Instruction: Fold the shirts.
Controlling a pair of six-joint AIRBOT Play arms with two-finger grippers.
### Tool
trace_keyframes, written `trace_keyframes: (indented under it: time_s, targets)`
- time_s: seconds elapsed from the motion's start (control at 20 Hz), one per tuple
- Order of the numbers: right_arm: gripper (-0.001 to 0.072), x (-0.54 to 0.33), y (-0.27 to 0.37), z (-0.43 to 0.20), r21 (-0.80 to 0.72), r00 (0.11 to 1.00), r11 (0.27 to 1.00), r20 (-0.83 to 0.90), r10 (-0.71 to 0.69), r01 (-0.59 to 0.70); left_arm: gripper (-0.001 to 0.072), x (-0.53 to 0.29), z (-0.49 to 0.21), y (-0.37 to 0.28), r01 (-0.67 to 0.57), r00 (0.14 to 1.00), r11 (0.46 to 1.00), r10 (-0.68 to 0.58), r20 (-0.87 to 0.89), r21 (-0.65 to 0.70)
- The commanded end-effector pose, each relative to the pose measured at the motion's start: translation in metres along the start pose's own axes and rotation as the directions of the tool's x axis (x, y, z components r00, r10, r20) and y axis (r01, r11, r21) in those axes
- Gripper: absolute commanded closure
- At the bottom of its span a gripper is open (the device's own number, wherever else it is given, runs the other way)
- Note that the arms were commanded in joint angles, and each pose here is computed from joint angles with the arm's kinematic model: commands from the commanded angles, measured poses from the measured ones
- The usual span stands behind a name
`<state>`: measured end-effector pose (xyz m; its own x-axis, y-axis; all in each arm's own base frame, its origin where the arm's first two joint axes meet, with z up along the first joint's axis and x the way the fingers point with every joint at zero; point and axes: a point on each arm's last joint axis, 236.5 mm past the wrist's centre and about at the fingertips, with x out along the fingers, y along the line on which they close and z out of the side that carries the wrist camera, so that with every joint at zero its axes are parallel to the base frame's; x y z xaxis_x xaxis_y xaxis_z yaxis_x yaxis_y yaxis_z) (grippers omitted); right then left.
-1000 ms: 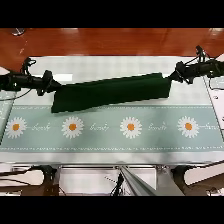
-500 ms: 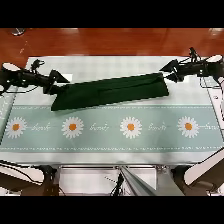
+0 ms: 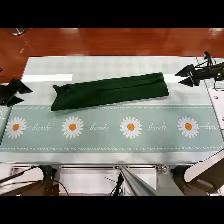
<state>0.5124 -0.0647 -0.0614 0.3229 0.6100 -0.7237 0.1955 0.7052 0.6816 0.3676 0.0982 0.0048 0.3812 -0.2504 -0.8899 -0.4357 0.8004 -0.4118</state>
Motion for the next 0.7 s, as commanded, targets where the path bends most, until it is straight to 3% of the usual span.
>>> trace_keyframes:
  time_s: [0.0, 0.3, 0.35, 0.45, 0.55, 0.65]
  targets:
    - [0.008, 0.032, -0.002, -0.027, -0.021, 0.992, 1.0, -0.128, 0.01, -0.013, 0.0003, -0.005, -0.025, -0.016, 0.033, 0.987, 0.999, -0.038, 0.158, 0.037]
    - [0.0082, 0.089, 0.056, -0.06, -0.076, 0.963, 0.992, -0.257, 0.08, -0.103, 0.0003, 0.014, -0.077, -0.13, 0.261, 0.955, 0.938, -0.285, 0.081, 0.228]
    - [0.0163, 0.095, 0.063, -0.063, -0.078, 0.961, 0.992, -0.264, 0.078, -0.102, 0.0004, 0.017, -0.083, -0.144, 0.283, 0.949, 0.926, -0.309, 0.069, 0.249]
    - [0.0677, 0.091, 0.076, -0.066, -0.053, 0.959, 0.994, -0.272, 0.077, -0.095, 0.0033, 0.021, -0.095, -0.164, 0.3, 0.943, 0.906, -0.329, 0.05, 0.297]
    - [0.0681, 0.063, 0.092, -0.068, -0.118, 0.962, 0.99, -0.267, 0.046, -0.08, 0.0655, 0.022, -0.106, -0.174, 0.314, 0.94, 0.892, -0.339, 0.023, 0.326]
    - [0.0681, 0.017, 0.099, -0.069, -0.227, 0.971, 0.973, -0.225, -0.08, 0.028, 0.0671, 0.023, -0.121, -0.189, 0.346, 0.932, 0.874, -0.362, -0.017, 0.342]
